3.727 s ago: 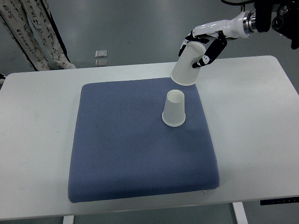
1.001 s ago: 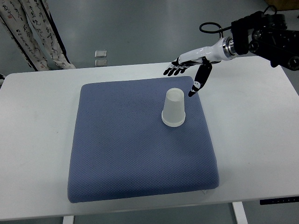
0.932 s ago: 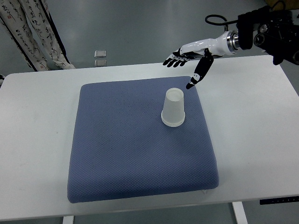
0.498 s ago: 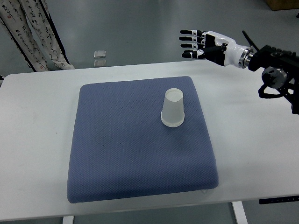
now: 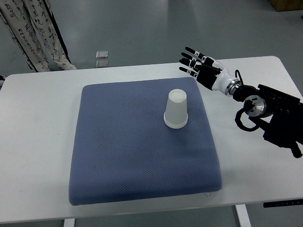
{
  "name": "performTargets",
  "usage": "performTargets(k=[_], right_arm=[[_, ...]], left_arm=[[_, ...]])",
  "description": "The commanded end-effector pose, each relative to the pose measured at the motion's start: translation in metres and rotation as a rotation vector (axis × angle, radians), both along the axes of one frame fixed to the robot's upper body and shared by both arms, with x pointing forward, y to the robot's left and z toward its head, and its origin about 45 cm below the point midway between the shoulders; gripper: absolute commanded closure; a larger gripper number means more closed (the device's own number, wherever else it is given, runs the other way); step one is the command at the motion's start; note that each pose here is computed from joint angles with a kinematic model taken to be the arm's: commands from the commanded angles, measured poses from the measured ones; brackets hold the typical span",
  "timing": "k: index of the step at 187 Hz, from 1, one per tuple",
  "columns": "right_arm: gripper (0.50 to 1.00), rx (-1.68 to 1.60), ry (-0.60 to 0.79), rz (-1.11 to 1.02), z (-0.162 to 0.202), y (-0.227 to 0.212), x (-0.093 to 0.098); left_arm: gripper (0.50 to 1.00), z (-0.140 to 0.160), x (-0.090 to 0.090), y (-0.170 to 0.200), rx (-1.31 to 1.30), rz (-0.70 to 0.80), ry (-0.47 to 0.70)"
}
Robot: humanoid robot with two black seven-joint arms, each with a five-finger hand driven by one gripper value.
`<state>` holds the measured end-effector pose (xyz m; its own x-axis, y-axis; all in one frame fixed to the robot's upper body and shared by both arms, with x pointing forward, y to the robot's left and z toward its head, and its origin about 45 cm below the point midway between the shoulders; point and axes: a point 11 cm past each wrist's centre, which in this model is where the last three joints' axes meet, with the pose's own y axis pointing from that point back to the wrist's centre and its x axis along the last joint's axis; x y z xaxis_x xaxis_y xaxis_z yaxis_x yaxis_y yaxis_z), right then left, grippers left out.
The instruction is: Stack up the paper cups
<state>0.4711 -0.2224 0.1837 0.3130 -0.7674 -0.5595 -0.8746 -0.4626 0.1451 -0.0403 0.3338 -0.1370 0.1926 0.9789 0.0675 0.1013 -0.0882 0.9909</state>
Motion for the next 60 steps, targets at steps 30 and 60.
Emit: performTargets(k=[30, 60], right_arm=[[0.585, -0.018, 0.026, -0.016, -0.015, -0.007, -0.006], [0.585, -0.018, 0.03, -0.02, -0.017, -0.008, -0.007]], left_arm=[[0.5, 0.0, 0.0, 0.0, 0.0, 0.0, 0.0], [0.5, 0.0, 0.0, 0.0, 0.0, 0.0, 0.0]])
